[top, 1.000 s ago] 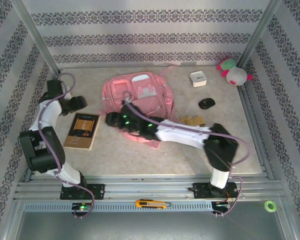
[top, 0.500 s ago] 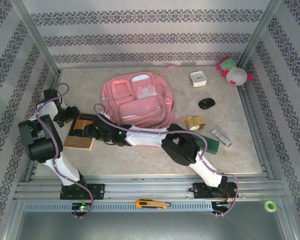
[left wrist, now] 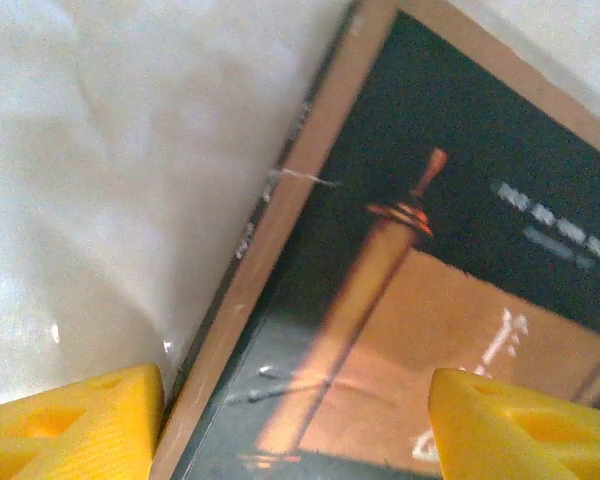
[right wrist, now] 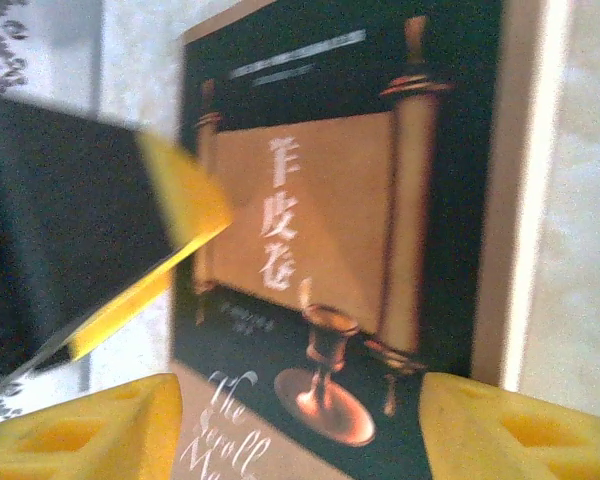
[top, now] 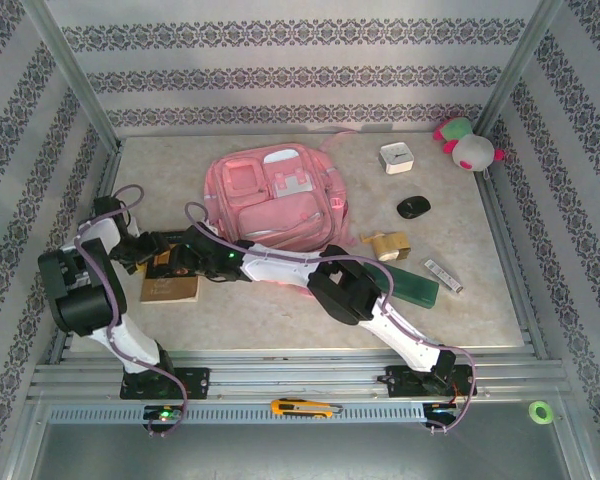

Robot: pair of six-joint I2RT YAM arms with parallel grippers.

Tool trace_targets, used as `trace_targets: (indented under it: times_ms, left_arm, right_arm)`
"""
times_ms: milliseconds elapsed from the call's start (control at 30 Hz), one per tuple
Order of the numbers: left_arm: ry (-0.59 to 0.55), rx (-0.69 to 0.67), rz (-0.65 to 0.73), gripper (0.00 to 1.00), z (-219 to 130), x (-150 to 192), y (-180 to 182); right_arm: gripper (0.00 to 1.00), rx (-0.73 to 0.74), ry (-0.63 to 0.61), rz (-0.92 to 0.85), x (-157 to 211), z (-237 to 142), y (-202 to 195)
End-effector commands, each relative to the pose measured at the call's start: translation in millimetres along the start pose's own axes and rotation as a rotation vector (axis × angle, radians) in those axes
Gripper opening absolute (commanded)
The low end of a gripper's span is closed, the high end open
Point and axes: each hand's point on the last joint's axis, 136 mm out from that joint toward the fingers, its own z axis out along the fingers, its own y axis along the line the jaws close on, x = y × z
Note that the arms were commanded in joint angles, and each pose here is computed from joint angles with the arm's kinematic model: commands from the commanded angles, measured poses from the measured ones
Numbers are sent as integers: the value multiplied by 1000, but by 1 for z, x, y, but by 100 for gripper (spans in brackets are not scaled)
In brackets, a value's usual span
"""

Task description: Pack books, pencil case, and school supplies into a backpack

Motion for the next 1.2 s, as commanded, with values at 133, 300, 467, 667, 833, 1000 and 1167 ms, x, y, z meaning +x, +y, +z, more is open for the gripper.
trace_targets:
  times_ms: [133, 300, 467, 667, 833, 1000, 1167]
  left_arm:
    - [47, -61, 2, 73, -5, 21, 15]
    - [112, -73, -20, 71, 17, 31, 23]
    - [134, 57, -27, 63, 14, 37, 0]
    - [95, 254, -36, 59, -19, 39, -40]
    - [47, 354, -37, 58, -48, 41, -61]
    - [27, 381, -27, 58, -53, 44, -66]
    - [94, 410, -35, 54, -33, 56, -73]
  right_arm:
    - [63, 103, 19, -37, 1, 2, -27]
    - [61, 124, 44, -27, 4, 6, -39]
    - [55, 127, 73, 28, 8, 14, -54]
    - [53, 118, 91, 75, 10, 20, -63]
    - [52, 123, 97, 87, 12, 21, -66]
    - [51, 113, 96, 91, 11, 21, -63]
    - [51, 104, 91, 88, 10, 19, -59]
